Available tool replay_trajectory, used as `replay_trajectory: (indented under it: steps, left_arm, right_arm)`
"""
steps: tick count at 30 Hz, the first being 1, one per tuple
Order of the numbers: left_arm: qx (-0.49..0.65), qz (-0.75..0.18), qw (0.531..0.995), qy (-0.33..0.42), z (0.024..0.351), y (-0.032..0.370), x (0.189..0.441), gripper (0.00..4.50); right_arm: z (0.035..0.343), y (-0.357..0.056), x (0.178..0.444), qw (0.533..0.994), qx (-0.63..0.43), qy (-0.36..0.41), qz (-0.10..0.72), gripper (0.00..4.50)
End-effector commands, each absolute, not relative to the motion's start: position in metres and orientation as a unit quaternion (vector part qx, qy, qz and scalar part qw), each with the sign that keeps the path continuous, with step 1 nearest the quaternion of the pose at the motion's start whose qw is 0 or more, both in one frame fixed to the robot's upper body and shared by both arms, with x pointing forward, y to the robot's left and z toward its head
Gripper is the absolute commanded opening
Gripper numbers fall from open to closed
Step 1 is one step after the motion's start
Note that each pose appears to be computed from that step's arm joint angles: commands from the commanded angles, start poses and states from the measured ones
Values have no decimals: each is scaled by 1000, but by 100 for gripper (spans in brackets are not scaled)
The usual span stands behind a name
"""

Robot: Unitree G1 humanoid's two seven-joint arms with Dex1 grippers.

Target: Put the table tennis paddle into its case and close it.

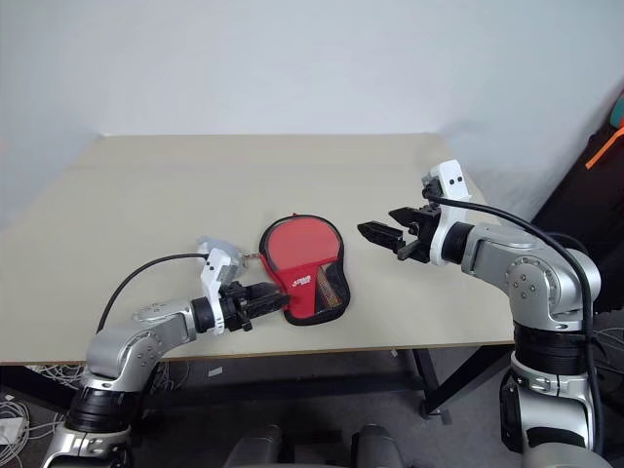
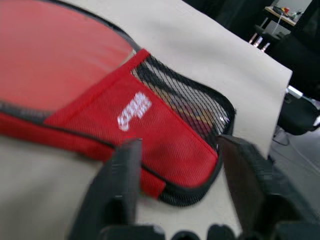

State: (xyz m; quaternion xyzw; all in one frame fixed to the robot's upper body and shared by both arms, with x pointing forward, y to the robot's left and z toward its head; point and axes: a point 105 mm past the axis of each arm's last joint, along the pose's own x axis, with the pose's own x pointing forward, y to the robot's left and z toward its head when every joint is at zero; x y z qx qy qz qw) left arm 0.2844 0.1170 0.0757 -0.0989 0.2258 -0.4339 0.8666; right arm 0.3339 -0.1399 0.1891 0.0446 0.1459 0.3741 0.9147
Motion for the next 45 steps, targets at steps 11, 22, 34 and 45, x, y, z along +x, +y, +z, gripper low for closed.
replay_trajectory:
  steps: [11, 22, 34, 45]
  left_arm:
    - [-213, -450, 818, 287, 65, 102, 265, 446]
    - [-288, -412, 796, 336, 56, 93, 275, 446]
    - [-352, -359, 783, 365, 63, 98, 279, 446]
    - [-401, -315, 756, 412, 54, 95, 284, 446]
  right_arm:
    - [193, -136, 335, 920, 65, 121, 367, 450]
    - [193, -130, 333, 921, 75, 114, 364, 450]
    - [192, -128, 329, 921, 81, 114, 362, 450]
    - [191, -120, 327, 920, 89, 112, 366, 450]
